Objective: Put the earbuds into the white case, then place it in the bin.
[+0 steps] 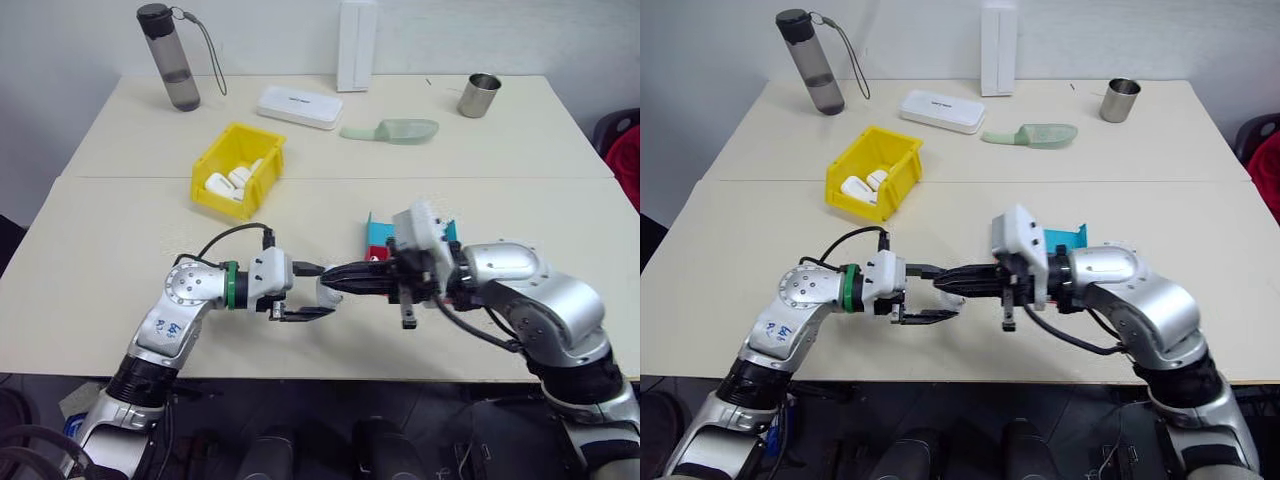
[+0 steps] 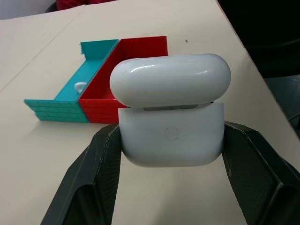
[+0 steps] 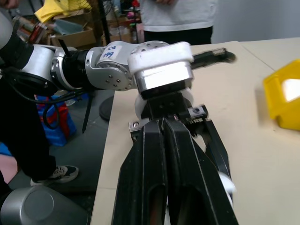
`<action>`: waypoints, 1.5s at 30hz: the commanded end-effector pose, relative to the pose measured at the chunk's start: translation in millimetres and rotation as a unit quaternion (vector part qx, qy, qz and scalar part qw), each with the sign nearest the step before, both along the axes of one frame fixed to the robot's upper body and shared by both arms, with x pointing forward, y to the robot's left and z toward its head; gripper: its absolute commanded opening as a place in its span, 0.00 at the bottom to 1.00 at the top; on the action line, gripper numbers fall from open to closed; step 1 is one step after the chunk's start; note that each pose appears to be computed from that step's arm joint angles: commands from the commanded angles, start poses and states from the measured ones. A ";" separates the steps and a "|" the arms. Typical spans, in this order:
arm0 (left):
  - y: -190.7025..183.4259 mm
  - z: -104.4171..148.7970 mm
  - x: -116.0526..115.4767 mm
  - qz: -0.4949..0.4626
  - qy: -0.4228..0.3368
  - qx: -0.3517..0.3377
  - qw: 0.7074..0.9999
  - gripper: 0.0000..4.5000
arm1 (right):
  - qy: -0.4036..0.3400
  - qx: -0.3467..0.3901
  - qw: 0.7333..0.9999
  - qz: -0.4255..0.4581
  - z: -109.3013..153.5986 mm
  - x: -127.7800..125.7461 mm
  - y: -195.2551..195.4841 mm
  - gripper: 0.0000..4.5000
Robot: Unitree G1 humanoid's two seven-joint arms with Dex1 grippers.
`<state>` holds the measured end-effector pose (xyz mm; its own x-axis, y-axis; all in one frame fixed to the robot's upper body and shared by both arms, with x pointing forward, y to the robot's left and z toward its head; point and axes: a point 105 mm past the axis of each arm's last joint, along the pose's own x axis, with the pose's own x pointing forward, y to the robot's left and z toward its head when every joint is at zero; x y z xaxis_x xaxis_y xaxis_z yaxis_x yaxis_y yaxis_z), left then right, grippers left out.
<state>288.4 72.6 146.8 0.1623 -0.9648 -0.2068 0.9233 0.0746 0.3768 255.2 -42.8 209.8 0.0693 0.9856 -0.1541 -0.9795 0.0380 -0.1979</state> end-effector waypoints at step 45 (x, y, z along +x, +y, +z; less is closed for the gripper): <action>132.5 81.0 165.1 0.436 -0.017 -0.194 0.878 0.99 | -0.222 0.177 0.871 -0.400 15.8 -4.5 -154.8 1.00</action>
<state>457.8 206.3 201.4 0.9058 -0.4211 0.0471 0.4103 0.8994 0.1506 255.0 -195.3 220.2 0.7438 0.5659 0.3558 -0.4486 0.8171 -0.3620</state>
